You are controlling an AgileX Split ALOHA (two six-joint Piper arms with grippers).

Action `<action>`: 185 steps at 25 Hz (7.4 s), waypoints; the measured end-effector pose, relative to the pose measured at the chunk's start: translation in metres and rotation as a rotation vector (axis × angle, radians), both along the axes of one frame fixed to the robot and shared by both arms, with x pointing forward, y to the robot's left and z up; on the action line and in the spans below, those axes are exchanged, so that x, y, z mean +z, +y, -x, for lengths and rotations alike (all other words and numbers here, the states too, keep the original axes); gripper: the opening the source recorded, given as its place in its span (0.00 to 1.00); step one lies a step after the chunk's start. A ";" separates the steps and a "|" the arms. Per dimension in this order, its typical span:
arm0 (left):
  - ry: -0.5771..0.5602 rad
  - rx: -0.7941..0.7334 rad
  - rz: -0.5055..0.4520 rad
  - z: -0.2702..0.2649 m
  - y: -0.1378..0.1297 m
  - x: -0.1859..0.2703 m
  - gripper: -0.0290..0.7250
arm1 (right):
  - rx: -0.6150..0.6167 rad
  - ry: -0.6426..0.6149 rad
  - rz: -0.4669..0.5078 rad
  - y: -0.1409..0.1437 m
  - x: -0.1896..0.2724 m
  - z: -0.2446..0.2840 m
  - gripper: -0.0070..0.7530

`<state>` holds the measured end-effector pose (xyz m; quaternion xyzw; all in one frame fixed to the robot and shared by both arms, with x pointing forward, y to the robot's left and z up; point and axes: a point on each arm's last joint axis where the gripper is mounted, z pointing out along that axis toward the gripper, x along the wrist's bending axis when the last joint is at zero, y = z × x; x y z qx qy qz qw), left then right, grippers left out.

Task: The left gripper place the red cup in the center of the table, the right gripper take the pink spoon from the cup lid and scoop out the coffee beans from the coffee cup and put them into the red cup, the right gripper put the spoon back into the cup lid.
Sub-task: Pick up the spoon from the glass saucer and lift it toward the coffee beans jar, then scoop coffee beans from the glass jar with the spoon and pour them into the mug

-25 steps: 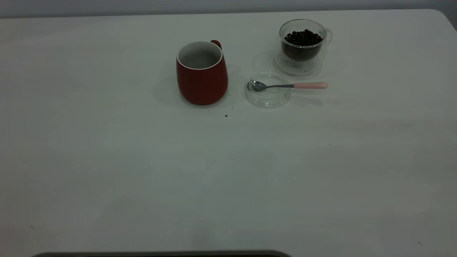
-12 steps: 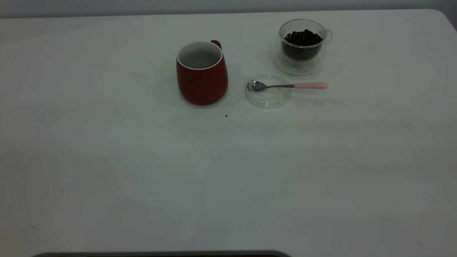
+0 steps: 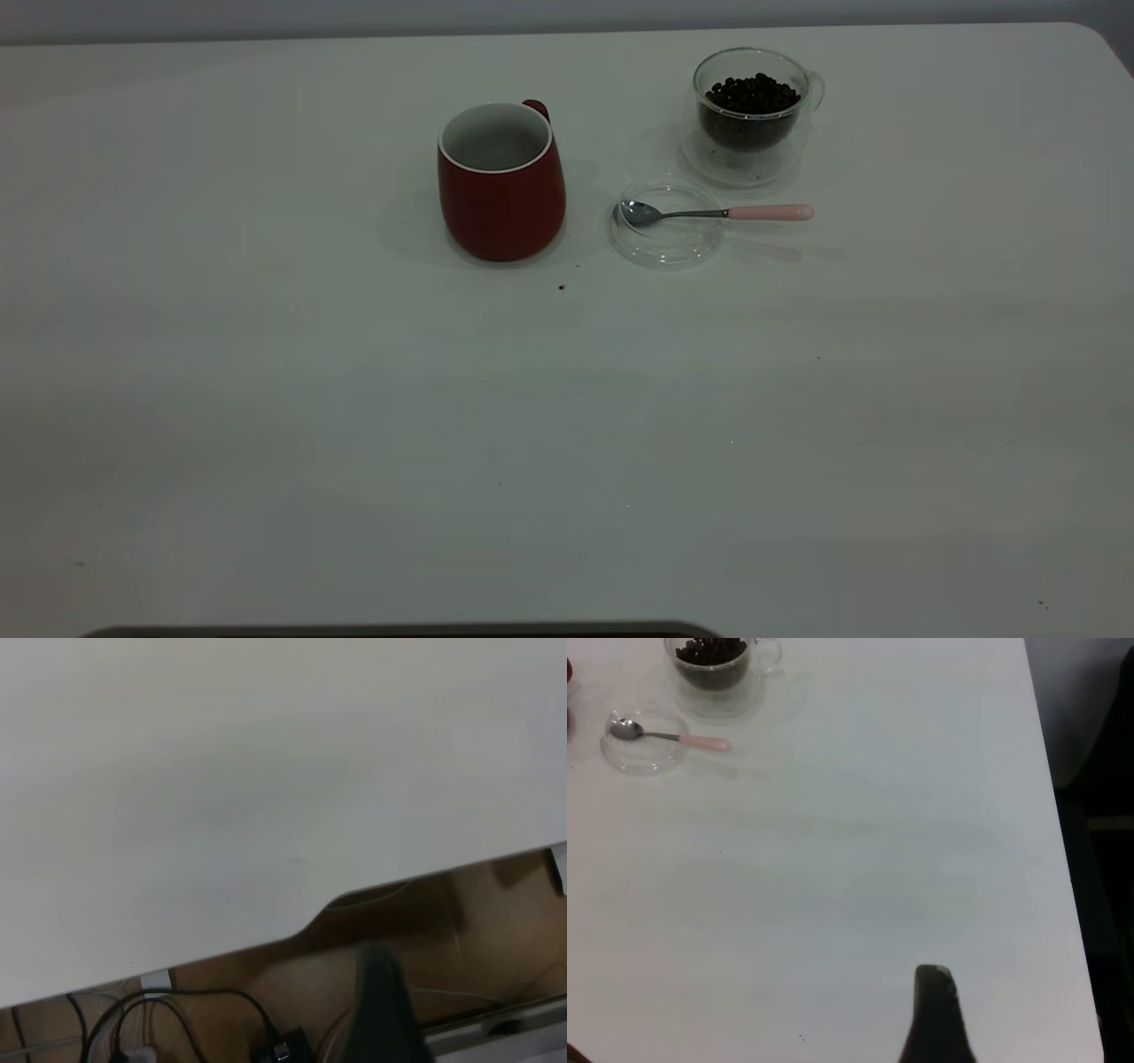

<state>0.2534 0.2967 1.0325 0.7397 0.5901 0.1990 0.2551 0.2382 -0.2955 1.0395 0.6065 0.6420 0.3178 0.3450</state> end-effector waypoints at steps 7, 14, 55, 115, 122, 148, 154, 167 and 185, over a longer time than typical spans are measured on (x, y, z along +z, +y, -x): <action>-0.006 0.000 0.001 0.000 0.000 0.000 0.82 | 0.000 0.000 0.001 0.000 0.000 0.000 0.79; -0.040 0.075 0.007 0.004 0.002 0.001 0.82 | 0.000 0.000 0.000 0.000 0.000 0.000 0.79; -0.232 0.159 0.029 0.031 0.004 0.000 0.82 | 0.000 0.000 0.000 0.000 0.000 0.000 0.79; -0.231 0.158 0.030 0.031 0.004 0.000 0.82 | 0.006 0.652 -0.910 0.033 -0.252 -0.343 0.91; -0.231 0.158 0.030 0.031 0.004 0.000 0.82 | 0.016 0.640 -0.963 0.035 -0.278 -0.366 0.90; -0.231 0.158 0.030 0.031 0.004 0.000 0.82 | 0.068 0.643 -1.034 0.064 -0.286 -0.394 0.70; -0.231 0.158 0.030 0.031 0.004 0.000 0.82 | 0.072 0.643 -1.039 0.065 -0.286 -0.394 0.50; -0.231 0.158 0.030 0.031 0.004 0.000 0.82 | 0.152 0.629 -1.034 0.057 -0.280 -0.394 0.15; -0.231 0.158 0.030 0.031 0.004 0.000 0.82 | 0.329 0.450 -0.909 0.021 -0.172 -0.412 0.15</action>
